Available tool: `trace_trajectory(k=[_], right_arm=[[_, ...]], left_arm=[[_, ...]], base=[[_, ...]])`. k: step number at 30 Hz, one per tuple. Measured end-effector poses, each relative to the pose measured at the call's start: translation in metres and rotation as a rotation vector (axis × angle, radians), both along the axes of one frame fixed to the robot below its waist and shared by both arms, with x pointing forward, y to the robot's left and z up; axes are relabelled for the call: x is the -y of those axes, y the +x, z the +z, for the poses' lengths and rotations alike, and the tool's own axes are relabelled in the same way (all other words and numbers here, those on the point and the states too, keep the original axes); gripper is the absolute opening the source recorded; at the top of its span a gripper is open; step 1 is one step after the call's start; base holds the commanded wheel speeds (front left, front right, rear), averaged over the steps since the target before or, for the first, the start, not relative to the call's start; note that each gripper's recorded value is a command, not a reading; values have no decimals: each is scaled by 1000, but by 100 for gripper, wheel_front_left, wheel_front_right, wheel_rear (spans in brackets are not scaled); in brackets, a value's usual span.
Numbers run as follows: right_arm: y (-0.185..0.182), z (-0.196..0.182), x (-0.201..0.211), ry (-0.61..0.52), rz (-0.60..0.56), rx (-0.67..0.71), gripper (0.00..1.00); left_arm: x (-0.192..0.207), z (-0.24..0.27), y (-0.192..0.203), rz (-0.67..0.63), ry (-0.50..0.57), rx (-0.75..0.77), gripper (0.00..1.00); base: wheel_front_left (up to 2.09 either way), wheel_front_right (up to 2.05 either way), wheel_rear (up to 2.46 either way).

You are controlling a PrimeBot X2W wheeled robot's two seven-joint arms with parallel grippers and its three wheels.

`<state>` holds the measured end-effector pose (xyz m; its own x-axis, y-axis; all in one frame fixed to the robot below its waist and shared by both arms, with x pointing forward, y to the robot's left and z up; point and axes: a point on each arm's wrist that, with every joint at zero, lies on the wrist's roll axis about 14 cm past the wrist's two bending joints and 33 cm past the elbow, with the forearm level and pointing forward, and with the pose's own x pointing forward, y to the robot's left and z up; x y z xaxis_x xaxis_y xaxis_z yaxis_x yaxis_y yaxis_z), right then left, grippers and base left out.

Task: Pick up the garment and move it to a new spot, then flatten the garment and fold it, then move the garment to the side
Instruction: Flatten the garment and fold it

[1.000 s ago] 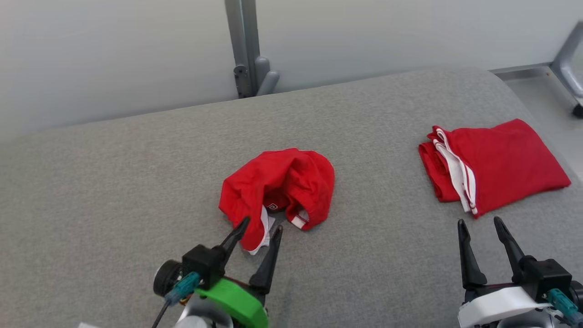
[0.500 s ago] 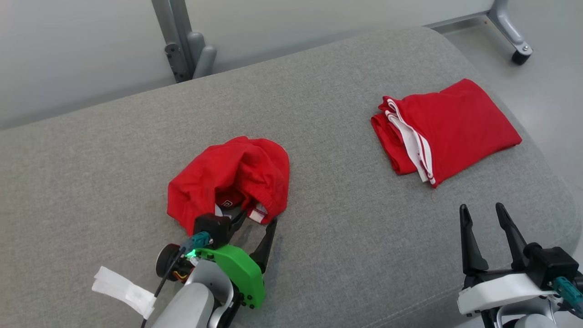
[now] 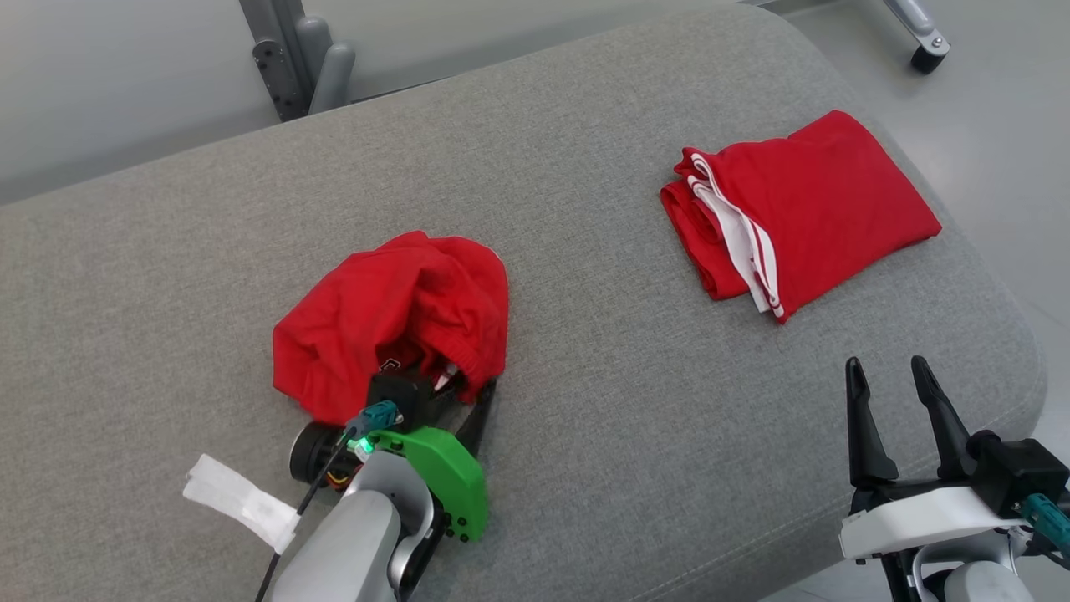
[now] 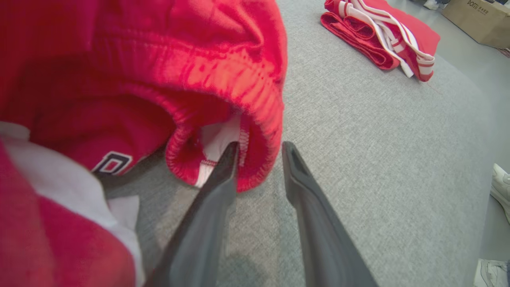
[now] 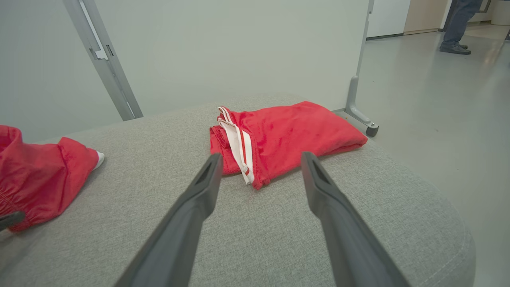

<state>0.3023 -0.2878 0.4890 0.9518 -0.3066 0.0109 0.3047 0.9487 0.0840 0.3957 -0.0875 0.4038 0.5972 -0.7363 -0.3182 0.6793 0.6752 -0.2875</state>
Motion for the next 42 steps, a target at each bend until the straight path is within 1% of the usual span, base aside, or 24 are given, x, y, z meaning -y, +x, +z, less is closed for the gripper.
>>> trace_trajectory(k=[5, 9, 12, 16, 19, 22, 25, 27, 31, 33, 35, 37, 39, 40, 42], right_arm=[[2, 1, 1, 6, -3, 4, 100], [3, 2, 2, 7, -5, 10, 100], [4, 1, 1, 11, -1, 10, 100], [4, 0, -2, 22, 9, 13, 100], [5, 2, -5, 26, 18, 21, 100], [6, 4, -7, 29, 25, 30, 100], [5, 5, -8, 31, 31, 38, 100], [6, 6, -10, 32, 36, 43, 100], [8, 8, -13, 33, 49, 50, 100], [10, 9, -16, 34, 59, 55, 100], [10, 10, -17, 36, 64, 60, 100], [11, 10, -18, 36, 67, 62, 100], [10, 8, -18, 39, 68, 55, 100], [6, 2, -19, 41, 67, 35, 100], [4, -3, -20, 40, 70, 18, 100]], left_arm=[[10, 7, 2, -37, -8, 22, 0], [27, 39, 6, -65, -95, 63, 0], [43, 80, 7, -96, -203, 89, 0], [58, 147, 0, -137, -394, 99, 0], [59, 199, -2, -130, -526, 109, 0], [55, 241, -7, -116, -652, 71, 0], [51, 275, -14, -122, -759, 21, 0], [46, 288, -13, -108, -803, -9, 0], [37, 304, -2, -76, -801, 14, 0], [34, 295, 1, -79, -761, -15, 0], [31, 279, -3, -111, -719, -68, 0], [23, 247, -14, -140, -659, -167, 0], [8, 204, -28, -152, -567, -275, 0], [-12, 165, -46, -152, -488, -381, 0], [-41, 129, -58, -117, -386, -439, 0]], base=[[0, 0, 0], [0, 0, 0], [0, 0, 0], [0, 0, 0], [0, 0, 0], [0, 0, 0], [0, 0, 0], [0, 0, 0], [0, 0, 0], [0, 0, 0], [0, 0, 0], [0, 0, 0], [0, 0, 0], [0, 0, 0], [0, 0, 0]])
